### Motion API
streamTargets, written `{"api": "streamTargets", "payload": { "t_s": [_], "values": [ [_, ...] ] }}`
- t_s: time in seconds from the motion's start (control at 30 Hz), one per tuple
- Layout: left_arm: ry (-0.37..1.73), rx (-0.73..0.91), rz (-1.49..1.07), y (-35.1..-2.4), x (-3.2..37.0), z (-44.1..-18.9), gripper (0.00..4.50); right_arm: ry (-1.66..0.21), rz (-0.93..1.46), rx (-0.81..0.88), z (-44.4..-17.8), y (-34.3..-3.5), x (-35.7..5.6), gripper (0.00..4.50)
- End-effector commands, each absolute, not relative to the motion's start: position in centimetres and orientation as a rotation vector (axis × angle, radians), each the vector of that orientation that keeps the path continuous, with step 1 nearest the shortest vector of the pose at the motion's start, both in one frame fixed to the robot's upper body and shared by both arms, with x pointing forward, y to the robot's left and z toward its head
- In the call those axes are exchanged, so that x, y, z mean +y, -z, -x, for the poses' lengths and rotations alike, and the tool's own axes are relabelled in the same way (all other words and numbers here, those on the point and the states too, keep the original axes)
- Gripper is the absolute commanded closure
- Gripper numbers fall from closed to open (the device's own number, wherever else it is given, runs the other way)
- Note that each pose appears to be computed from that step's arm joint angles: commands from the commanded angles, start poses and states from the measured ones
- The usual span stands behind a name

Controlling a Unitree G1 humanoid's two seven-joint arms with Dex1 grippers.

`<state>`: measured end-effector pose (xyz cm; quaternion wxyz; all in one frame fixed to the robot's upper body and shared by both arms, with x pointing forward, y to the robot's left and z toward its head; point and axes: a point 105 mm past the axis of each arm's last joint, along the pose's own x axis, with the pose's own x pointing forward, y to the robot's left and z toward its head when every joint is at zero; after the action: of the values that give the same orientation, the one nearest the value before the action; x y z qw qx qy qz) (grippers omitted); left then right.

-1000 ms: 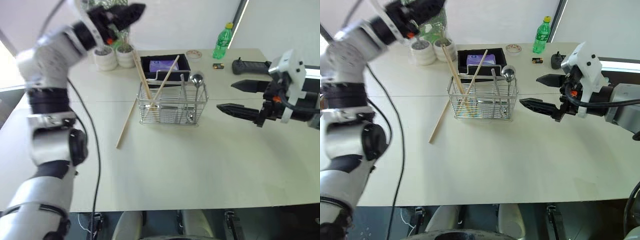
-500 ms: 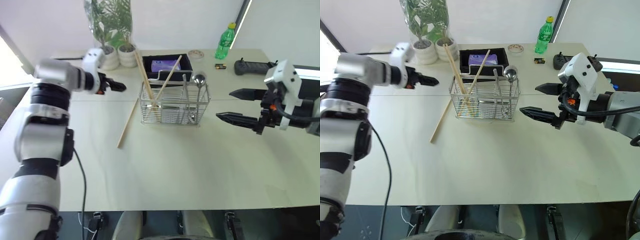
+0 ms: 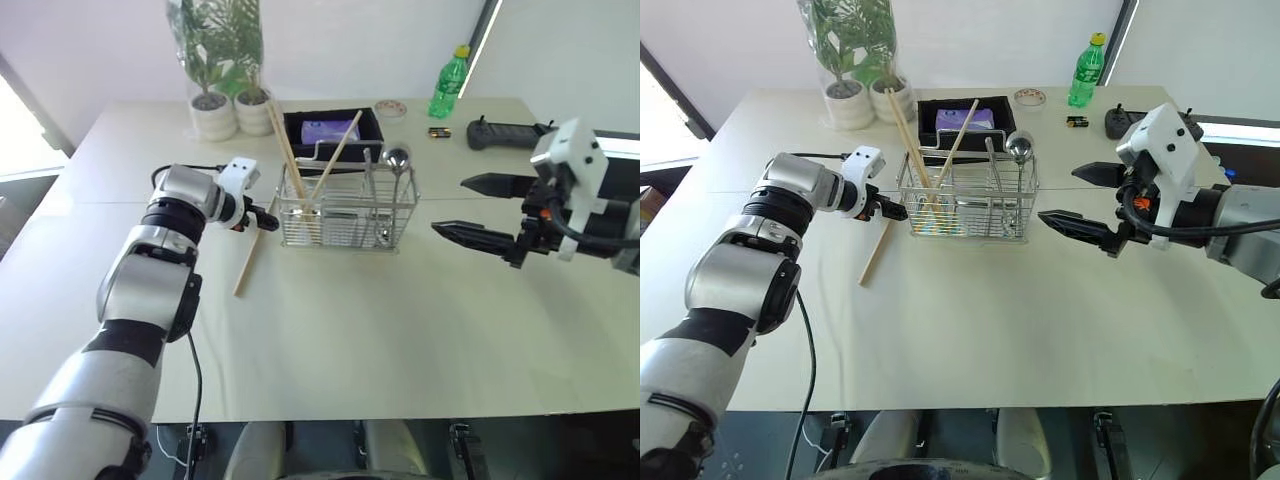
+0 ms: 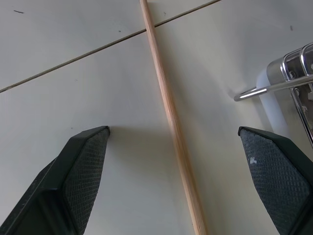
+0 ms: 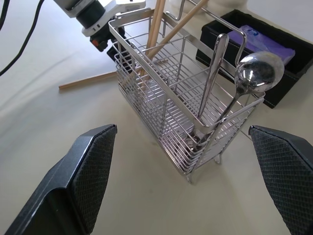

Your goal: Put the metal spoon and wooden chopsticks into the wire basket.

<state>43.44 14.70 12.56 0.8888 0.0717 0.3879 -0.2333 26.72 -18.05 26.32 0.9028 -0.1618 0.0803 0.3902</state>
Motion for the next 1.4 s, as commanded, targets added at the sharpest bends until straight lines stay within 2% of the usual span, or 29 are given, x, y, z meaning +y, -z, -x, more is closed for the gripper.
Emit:
{"api": "streamTargets", "payload": {
  "t_s": [0.03, 0.13, 0.2, 0.27, 0.33, 0.63, 0.8, 0.9, 1.0, 1.17, 1.3, 1.4],
  "values": [
    [0.462, 0.816, -0.150, -11.8, 14.7, -43.5, 0.27, -0.801, 0.348, 0.114, -26.2, -27.4, -17.9, 0.04],
    [0.461, 0.823, -0.124, -11.4, 14.4, -43.4, 1.37, -0.801, 0.346, 0.114, -26.1, -27.4, -17.8, 0.04],
    [0.460, 0.826, -0.116, -11.4, 14.3, -43.4, 2.50, -0.800, 0.345, 0.115, -26.1, -27.4, -17.8, 0.04],
    [0.459, 0.828, -0.114, -11.4, 14.3, -43.4, 3.33, -0.800, 0.344, 0.118, -26.1, -27.4, -17.9, 0.04],
    [0.457, 0.831, -0.112, -11.4, 14.4, -43.4, 4.36, -0.800, 0.343, 0.119, -26.1, -27.4, -17.9, 0.04],
    [0.419, 0.846, -0.071, -11.4, 15.7, -43.2, 4.44, -0.809, 0.343, 0.131, -26.4, -27.2, -17.8, 0.04],
    [0.339, 0.698, -0.039, -14.4, 17.5, -44.7, 4.44, -0.811, 0.347, 0.131, -26.5, -27.2, -17.8, 0.04],
    [0.319, 0.429, -0.014, -19.6, 18.4, -46.5, 4.44, -0.808, 0.349, 0.132, -26.6, -27.3, -18.0, 0.04],
    [0.318, 0.143, 0.056, -26.0, 19.2, -47.1, 4.44, -0.809, 0.349, 0.132, -26.6, -27.2, -18.0, 0.04],
    [0.436, -0.301, 0.210, -35.3, 18.5, -45.0, 4.44, -0.813, 0.341, 0.134, -26.6, -27.1, -18.0, 0.04],
    [0.577, -0.445, 0.271, -38.2, 16.1, -42.8, 4.44, -0.814, 0.336, 0.135, -26.7, -27.1, -17.9, 0.04],
    [0.681, -0.498, 0.281, -39.2, 13.5, -41.3, 4.44, -0.816, 0.334, 0.134, -26.7, -27.1, -17.8, 0.04]
  ]
}}
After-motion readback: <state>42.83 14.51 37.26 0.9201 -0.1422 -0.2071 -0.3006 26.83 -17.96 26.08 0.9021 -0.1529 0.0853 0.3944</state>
